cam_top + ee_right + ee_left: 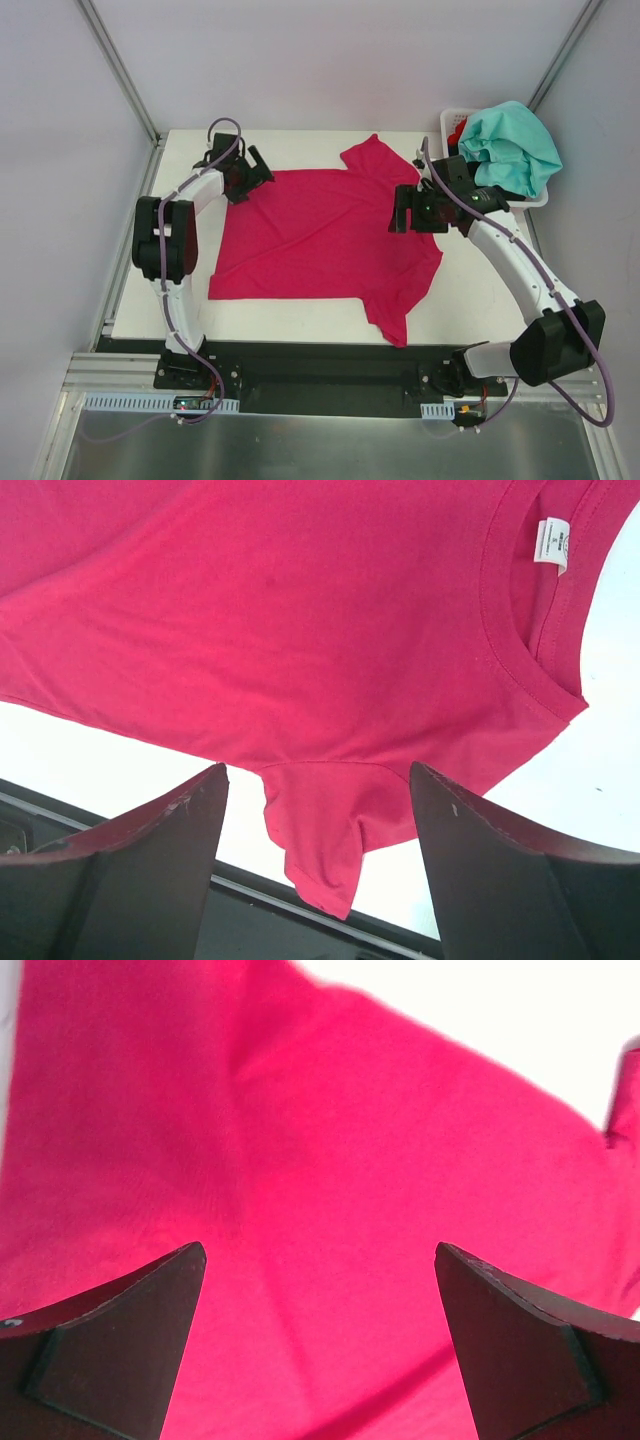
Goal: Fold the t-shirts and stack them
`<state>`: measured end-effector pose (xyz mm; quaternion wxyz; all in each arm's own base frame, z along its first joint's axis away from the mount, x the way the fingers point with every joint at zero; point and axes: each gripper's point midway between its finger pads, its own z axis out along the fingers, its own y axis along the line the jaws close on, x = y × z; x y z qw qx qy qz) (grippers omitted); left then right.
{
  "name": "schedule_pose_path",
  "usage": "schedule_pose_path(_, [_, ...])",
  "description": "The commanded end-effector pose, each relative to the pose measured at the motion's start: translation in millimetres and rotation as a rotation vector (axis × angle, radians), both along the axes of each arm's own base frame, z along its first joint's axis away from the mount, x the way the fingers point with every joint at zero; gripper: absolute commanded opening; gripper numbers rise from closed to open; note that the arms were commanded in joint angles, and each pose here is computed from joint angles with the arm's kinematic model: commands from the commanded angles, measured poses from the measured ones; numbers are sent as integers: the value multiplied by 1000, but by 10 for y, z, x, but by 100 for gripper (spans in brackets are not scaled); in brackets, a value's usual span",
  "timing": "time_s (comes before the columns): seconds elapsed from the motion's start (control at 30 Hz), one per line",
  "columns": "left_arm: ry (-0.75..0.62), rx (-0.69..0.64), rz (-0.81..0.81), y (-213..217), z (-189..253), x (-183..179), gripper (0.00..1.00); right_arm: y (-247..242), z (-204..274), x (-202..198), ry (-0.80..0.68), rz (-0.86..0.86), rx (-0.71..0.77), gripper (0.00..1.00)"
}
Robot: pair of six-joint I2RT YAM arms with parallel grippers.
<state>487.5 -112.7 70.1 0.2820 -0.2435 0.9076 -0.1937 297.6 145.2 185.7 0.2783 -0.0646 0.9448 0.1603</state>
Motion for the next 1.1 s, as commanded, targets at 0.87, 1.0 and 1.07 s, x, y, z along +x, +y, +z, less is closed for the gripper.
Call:
schedule_pose_path(0.87, [-122,106,98,430,30,773,99,658,-99,818,-54,165,313,76])
schedule_pose_path(1.0, [-124,109,98,464,-39,889,99,595,-154,831,-45,155,295,77])
schedule_pose_path(1.07, [-127,105,100,471,-52,926,99,564,-218,864,-41,156,289,77])
